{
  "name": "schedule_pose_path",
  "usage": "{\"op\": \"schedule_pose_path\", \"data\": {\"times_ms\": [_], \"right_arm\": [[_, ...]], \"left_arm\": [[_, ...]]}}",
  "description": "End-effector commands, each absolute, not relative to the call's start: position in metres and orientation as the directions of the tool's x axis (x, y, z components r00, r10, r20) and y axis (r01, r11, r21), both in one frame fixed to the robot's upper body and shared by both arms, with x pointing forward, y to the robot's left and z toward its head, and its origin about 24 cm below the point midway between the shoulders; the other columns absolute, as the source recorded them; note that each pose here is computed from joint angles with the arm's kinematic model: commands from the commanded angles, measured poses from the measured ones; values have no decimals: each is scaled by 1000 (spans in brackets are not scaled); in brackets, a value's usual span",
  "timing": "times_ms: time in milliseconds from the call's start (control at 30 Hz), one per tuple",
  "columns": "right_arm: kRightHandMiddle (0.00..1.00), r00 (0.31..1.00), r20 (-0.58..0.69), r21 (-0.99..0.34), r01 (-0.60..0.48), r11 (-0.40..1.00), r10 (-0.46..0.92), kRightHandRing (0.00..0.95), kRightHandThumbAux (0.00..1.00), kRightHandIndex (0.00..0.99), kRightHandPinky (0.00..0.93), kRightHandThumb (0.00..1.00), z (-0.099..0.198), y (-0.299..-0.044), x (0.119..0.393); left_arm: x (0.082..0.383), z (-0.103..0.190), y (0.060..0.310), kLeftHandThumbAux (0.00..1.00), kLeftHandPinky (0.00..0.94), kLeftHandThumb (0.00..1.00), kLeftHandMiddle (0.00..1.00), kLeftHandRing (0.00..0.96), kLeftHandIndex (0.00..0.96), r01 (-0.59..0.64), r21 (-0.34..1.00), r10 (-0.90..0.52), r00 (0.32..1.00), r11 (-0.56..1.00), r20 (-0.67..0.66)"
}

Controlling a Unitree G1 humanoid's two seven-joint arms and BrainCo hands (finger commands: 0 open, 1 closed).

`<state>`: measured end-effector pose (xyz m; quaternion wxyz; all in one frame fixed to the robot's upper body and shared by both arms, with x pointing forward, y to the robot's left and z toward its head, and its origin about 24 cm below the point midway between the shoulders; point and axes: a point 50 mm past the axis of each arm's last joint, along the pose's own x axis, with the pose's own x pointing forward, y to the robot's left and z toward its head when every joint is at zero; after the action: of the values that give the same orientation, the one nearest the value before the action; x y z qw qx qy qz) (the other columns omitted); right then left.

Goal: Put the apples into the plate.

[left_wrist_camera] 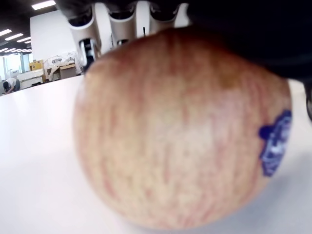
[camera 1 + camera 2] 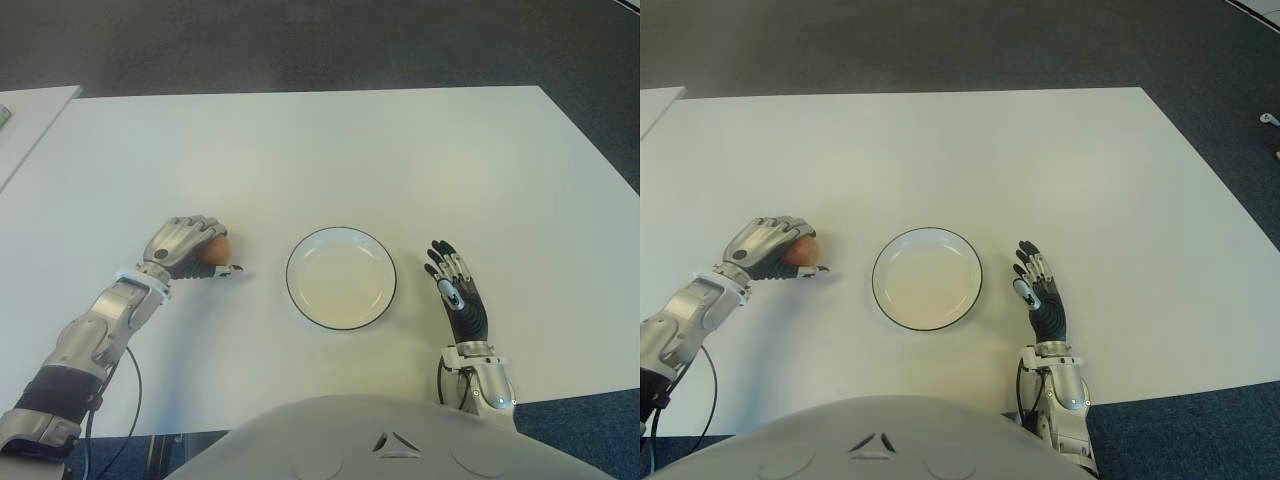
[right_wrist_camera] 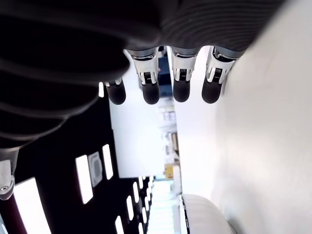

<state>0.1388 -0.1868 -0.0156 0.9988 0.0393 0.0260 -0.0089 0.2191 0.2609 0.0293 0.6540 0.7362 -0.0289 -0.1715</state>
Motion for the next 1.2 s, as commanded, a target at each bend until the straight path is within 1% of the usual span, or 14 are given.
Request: {"op": "schedule_pose_path", "data": {"times_ms": [33, 100, 133, 167, 300, 600, 733, 900, 1200], "right_arm": [[0, 971, -236, 103, 75, 992, -49, 0, 441, 0, 0, 160, -41, -190, 116], [0, 971, -235, 107, 80, 991, -53, 0, 443, 0, 0, 160, -41, -191, 116], [0, 971, -234, 110, 83, 990, -55, 0, 443, 0, 0, 161, -41, -191, 116], [0, 971, -233, 112, 85, 990, -57, 0, 444, 0, 0, 162, -41, -191, 116], [0, 971, -230, 116, 92, 989, -64, 0, 450, 0, 0, 166, -40, -192, 116], [0, 971, -226, 98, 98, 990, -74, 0, 460, 0, 0, 165, -39, -193, 117], [0, 971, -226, 98, 98, 990, -74, 0, 466, 0, 0, 162, -38, -193, 117], [0, 971, -227, 100, 98, 990, -74, 0, 466, 0, 0, 160, -38, -193, 117], [0, 972, -222, 113, 99, 989, -72, 0, 459, 0, 0, 163, -38, -193, 118]], "left_arm": [[215, 17, 266, 609, 645, 748, 588, 624, 446, 219, 958, -248, 933, -183, -261], [215, 14, 267, 637, 660, 811, 532, 641, 443, 217, 955, -245, 933, -201, -263], [215, 12, 267, 641, 665, 819, 524, 646, 443, 207, 956, -248, 934, -207, -256], [215, 11, 268, 648, 692, 832, 518, 677, 436, 200, 957, -250, 935, -211, -251], [214, 9, 267, 659, 726, 851, 512, 730, 422, 169, 967, -256, 942, -188, -215], [213, 10, 264, 667, 774, 853, 522, 797, 399, 152, 980, -274, 944, -131, -183], [213, 12, 262, 668, 773, 853, 528, 814, 396, 142, 985, -291, 942, -96, -164], [213, 14, 261, 668, 769, 853, 533, 824, 395, 127, 987, -304, 941, -94, -150], [214, 17, 258, 668, 738, 853, 531, 822, 395, 51, 995, -341, 937, -88, -78]]}}
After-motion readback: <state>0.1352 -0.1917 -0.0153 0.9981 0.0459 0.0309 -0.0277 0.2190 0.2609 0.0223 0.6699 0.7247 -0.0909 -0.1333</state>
